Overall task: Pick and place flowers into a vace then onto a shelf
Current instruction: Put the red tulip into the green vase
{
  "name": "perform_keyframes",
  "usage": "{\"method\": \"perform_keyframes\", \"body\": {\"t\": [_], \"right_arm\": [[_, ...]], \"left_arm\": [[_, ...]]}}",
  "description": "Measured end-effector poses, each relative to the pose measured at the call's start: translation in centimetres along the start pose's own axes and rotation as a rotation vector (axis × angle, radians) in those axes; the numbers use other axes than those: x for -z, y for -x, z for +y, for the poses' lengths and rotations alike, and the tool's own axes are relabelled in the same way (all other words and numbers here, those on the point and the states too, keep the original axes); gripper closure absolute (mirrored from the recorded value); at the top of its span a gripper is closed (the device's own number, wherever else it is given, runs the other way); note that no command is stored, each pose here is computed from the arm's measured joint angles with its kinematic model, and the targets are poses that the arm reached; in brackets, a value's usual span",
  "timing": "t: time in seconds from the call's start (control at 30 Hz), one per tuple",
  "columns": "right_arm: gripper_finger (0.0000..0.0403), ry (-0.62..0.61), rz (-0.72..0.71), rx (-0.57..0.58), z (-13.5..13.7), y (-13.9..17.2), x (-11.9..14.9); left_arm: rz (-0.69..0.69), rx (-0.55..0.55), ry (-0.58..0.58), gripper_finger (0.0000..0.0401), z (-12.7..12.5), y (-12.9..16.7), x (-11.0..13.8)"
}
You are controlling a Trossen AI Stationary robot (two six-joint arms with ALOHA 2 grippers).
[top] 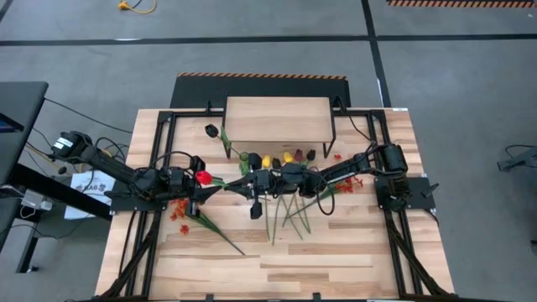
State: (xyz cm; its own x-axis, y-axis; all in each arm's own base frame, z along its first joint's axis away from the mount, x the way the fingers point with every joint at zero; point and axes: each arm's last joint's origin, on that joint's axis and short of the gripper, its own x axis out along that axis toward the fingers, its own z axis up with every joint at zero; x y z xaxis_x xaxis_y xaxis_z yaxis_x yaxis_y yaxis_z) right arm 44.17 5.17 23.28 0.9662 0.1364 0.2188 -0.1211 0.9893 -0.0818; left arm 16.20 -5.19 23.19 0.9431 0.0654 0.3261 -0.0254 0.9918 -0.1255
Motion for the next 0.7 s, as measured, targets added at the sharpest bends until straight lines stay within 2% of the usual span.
{"method": "perform_keyframes", "body": {"t": [0.17, 0.37, 0.7], "right_arm": [[0.0394, 0.0, 0.003, 0.001, -0.02, 0.0, 0.03], [0.0394, 0.0, 0.006, 0.002, -0.03, 0.01, 0.07], [0.0394, 0.0, 0.007, -0.005, 0.03, 0.01, 0.07]], "left_arm": [[0.0, 0.0, -0.023, 0.0335, 0.0, 0.0, 0.0], [0.001, 0.012, -0.052, 0.0391, -0.04, 0.0, 0.02], [0.008, 0.045, -0.068, 0.0399, -0.13, 0.0, 0.1]]}}
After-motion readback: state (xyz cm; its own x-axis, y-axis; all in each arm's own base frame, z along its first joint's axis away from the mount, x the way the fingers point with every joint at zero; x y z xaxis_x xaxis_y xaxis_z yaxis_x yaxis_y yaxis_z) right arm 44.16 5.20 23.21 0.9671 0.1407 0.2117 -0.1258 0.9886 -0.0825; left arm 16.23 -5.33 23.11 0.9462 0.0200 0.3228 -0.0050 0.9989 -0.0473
